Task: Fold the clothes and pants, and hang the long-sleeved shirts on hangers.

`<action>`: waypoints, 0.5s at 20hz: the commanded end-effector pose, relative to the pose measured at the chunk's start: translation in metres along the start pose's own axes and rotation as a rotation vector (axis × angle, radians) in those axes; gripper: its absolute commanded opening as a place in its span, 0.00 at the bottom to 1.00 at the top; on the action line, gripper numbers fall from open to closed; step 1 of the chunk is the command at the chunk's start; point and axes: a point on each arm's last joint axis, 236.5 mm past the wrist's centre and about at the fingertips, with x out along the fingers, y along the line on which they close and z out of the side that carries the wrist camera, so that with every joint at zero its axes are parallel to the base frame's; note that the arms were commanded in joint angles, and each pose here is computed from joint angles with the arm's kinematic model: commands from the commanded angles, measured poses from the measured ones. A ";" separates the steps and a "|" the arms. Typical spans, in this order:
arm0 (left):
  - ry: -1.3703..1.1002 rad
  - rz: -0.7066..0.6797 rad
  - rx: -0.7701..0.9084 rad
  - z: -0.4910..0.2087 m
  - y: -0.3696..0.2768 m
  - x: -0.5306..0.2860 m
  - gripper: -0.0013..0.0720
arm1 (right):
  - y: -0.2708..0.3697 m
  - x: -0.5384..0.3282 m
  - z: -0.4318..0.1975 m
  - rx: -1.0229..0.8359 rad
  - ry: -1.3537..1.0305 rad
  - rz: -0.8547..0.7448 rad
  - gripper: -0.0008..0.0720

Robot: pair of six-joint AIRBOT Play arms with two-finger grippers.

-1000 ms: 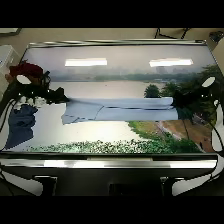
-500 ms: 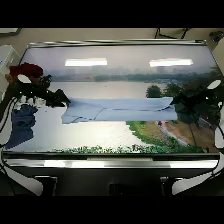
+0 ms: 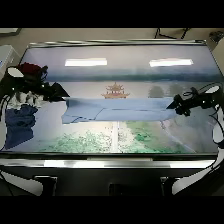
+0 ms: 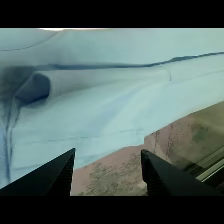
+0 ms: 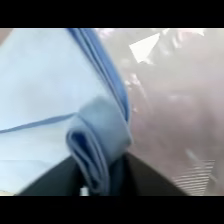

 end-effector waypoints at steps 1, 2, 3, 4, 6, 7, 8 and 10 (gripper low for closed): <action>0.000 -0.049 0.031 -0.002 -0.025 0.003 0.62 | 0.026 0.006 -0.004 -0.057 0.019 0.099 0.08; 0.007 -0.053 0.043 -0.003 -0.031 0.007 0.61 | 0.043 -0.002 -0.007 -0.106 0.016 0.156 0.07; 0.011 -0.054 0.061 -0.004 -0.040 0.015 0.41 | 0.058 -0.013 -0.008 -0.139 -0.006 0.193 0.07; 0.008 -0.059 0.087 -0.003 -0.054 0.027 0.18 | 0.073 -0.026 -0.010 -0.162 -0.036 0.212 0.07; -0.049 -0.060 0.154 0.006 -0.087 0.056 0.05 | 0.105 -0.050 -0.024 -0.243 -0.076 0.215 0.07; -0.091 -0.059 0.191 0.012 -0.107 0.077 0.05 | 0.125 -0.062 -0.038 -0.295 -0.088 0.217 0.07; -0.111 -0.062 0.219 0.011 -0.126 0.100 0.05 | 0.143 -0.073 -0.053 -0.334 -0.099 0.218 0.07; -0.058 -0.067 0.221 -0.010 -0.145 0.143 0.05 | 0.183 -0.099 -0.085 -0.422 -0.142 0.225 0.07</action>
